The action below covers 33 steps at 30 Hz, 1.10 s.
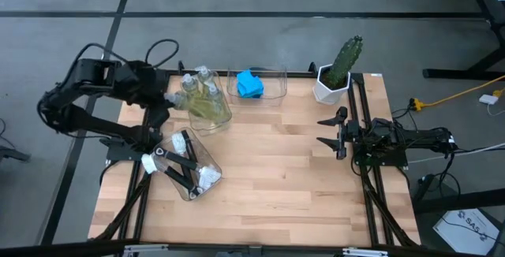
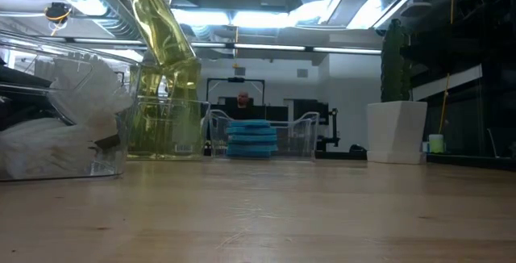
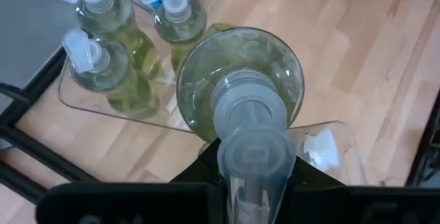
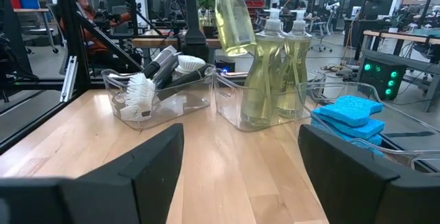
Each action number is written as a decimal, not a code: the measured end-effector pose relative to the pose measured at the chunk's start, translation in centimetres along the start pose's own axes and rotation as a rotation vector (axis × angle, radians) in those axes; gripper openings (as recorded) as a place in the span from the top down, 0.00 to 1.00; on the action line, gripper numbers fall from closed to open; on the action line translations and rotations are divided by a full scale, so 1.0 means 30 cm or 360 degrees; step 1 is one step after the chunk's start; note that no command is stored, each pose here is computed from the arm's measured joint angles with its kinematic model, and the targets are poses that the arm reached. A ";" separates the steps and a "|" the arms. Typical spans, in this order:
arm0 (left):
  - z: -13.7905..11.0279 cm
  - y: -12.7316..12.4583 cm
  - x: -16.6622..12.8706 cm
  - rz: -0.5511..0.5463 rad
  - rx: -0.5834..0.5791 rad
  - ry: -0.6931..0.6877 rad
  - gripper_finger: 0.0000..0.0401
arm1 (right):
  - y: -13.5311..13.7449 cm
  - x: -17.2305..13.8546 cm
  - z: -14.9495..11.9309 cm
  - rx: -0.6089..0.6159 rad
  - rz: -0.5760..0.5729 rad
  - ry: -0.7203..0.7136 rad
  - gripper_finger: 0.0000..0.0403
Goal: Pick & Place Kitchen Sink Supplies
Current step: Put the yellow dishwashing liquid bottle into the top left transparent bin
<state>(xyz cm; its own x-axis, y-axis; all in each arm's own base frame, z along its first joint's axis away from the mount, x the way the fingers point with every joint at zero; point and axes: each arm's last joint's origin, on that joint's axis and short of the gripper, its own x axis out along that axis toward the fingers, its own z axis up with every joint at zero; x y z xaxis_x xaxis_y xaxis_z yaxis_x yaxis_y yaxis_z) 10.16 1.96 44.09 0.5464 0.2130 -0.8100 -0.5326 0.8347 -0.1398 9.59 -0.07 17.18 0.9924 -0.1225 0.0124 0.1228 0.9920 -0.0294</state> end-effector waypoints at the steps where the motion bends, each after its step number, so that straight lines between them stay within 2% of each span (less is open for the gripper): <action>1: 0.005 0.001 0.005 0.0000 0.0025 0.0010 0.91 | 0.000 0.000 0.000 0.0000 0.0000 0.0000 0.29; 7: 0.033 0.010 0.038 -0.0054 0.0244 0.0091 0.91 | 0.000 0.000 0.000 0.0000 0.0000 0.0001 0.29; 16: 0.045 0.027 0.046 -0.0033 0.0593 0.0093 0.91 | 0.000 0.000 0.000 0.0000 0.0000 0.0000 0.29; 25: 0.001 0.039 -0.010 -0.0094 0.0551 0.0001 0.91 | 0.000 0.000 0.000 0.0000 0.0000 0.0001 0.29; 33: -0.065 0.069 -0.064 0.0015 0.0462 -0.0124 0.91 | 0.000 0.000 0.000 0.0000 -0.0001 0.0001 0.29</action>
<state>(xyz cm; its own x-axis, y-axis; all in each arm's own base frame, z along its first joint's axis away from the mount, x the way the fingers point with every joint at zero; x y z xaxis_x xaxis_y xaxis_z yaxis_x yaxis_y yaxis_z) 6.74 2.30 44.25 0.5961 0.2505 -0.7628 -0.3370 0.9404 0.0454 9.59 -0.07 17.17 0.9923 -0.1229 0.0119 0.1232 0.9920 -0.0291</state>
